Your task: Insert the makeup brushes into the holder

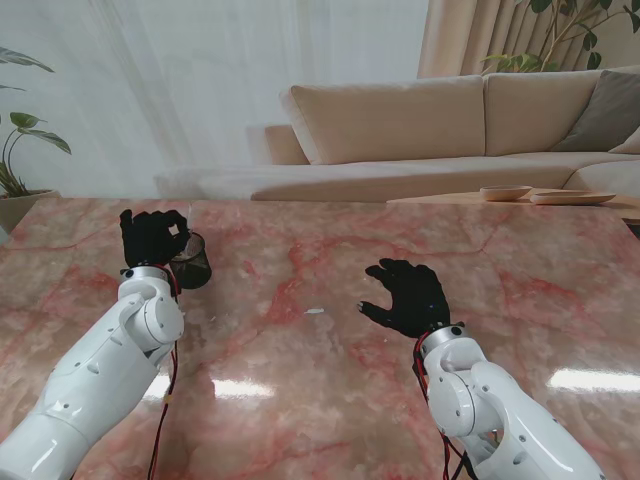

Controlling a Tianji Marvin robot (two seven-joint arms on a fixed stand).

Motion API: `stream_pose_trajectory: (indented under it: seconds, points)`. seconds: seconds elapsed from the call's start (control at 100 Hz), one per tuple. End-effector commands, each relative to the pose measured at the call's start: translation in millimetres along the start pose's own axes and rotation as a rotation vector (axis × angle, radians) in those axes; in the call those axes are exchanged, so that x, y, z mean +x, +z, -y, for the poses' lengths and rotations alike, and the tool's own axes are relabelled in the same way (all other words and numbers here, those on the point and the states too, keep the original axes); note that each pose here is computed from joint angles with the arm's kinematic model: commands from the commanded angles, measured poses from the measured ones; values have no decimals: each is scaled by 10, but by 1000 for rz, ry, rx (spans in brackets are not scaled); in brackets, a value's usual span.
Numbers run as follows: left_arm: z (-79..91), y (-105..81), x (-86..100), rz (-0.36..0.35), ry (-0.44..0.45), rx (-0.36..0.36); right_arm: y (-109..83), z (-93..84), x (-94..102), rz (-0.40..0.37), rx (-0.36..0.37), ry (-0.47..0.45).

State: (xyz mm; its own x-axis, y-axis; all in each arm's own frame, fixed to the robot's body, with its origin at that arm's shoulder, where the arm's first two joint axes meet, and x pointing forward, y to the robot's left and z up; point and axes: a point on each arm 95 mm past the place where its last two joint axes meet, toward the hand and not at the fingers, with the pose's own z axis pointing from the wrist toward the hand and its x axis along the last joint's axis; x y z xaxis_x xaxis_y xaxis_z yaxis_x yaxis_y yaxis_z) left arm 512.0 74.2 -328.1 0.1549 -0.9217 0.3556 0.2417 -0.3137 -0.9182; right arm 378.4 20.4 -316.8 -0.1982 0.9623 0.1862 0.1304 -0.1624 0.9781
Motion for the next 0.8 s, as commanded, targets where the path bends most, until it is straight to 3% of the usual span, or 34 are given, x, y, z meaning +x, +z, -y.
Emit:
stream_pose_trajectory:
  seconds: [0.0,0.5,0.79]
  points:
    - [-46,-41,-14,2,4,-10,-10,35,-2,5,19,3]
    - [-37,-151,-100,-23,11,-52,-10,28,8,0,13,4]
    - [101,-159,-87,-58,-21,-46,-15,2,27,-6,-2,8]
